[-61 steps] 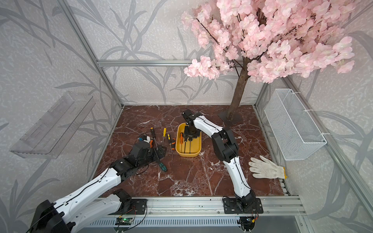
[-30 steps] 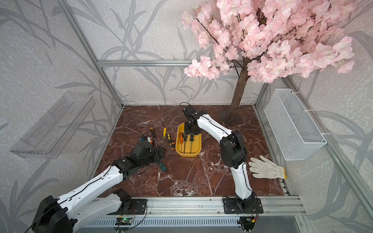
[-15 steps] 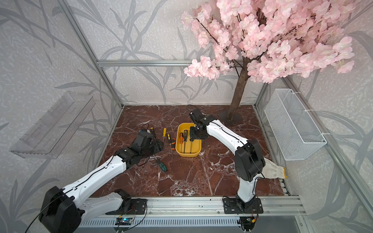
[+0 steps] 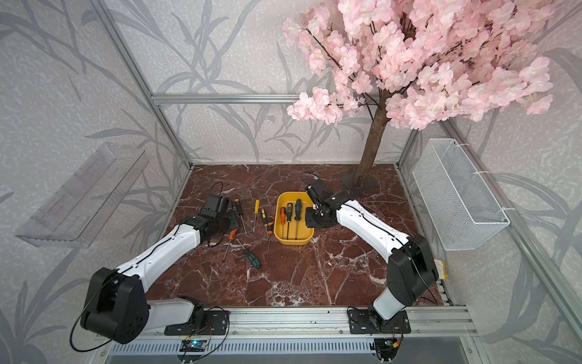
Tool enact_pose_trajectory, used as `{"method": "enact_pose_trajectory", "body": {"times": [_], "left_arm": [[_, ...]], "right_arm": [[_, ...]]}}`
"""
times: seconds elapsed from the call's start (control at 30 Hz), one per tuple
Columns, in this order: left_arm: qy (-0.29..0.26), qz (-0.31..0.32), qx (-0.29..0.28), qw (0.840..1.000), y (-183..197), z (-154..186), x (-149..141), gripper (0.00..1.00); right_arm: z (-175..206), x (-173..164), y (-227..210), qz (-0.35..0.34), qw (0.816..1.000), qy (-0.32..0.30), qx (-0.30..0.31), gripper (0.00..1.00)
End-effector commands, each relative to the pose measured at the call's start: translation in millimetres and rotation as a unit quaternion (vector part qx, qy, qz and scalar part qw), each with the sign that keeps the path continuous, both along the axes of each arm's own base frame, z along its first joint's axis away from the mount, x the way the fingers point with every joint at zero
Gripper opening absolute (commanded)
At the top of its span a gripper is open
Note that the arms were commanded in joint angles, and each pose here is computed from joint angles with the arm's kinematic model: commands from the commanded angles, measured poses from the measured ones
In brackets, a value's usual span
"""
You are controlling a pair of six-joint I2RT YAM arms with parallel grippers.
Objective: Put the screwdriver on the desktop into the storage box
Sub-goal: Pick up the screwdriver from the center of the board.
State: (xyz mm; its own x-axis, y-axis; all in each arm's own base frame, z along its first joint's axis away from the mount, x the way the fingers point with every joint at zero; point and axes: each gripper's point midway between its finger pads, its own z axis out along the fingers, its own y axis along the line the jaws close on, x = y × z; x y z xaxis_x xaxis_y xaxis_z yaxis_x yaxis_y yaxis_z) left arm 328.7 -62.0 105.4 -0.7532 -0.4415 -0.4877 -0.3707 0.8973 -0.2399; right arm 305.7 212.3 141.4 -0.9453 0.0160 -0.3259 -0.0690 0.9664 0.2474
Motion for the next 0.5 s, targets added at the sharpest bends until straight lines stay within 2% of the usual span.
{"method": "enact_pose_trajectory", "body": {"times": [0.0, 0.17, 0.47], "left_arm": [[0.023, 0.006, 0.011, 1.0, 8, -9, 3, 0.57], [0.072, 0.004, 0.028, 0.997, 14, -36, 6, 0.52], [0.093, 0.008, 0.032, 0.995, 19, -59, 18, 0.48]], "right_arm": [[4, -9, -12, -0.004, 1.0, -0.01, 0.001, 0.39], [-7, -24, -22, -0.02, 1.0, -0.001, 0.011, 0.38], [-19, -39, -29, -0.035, 0.999, 0.014, 0.019, 0.39]]}}
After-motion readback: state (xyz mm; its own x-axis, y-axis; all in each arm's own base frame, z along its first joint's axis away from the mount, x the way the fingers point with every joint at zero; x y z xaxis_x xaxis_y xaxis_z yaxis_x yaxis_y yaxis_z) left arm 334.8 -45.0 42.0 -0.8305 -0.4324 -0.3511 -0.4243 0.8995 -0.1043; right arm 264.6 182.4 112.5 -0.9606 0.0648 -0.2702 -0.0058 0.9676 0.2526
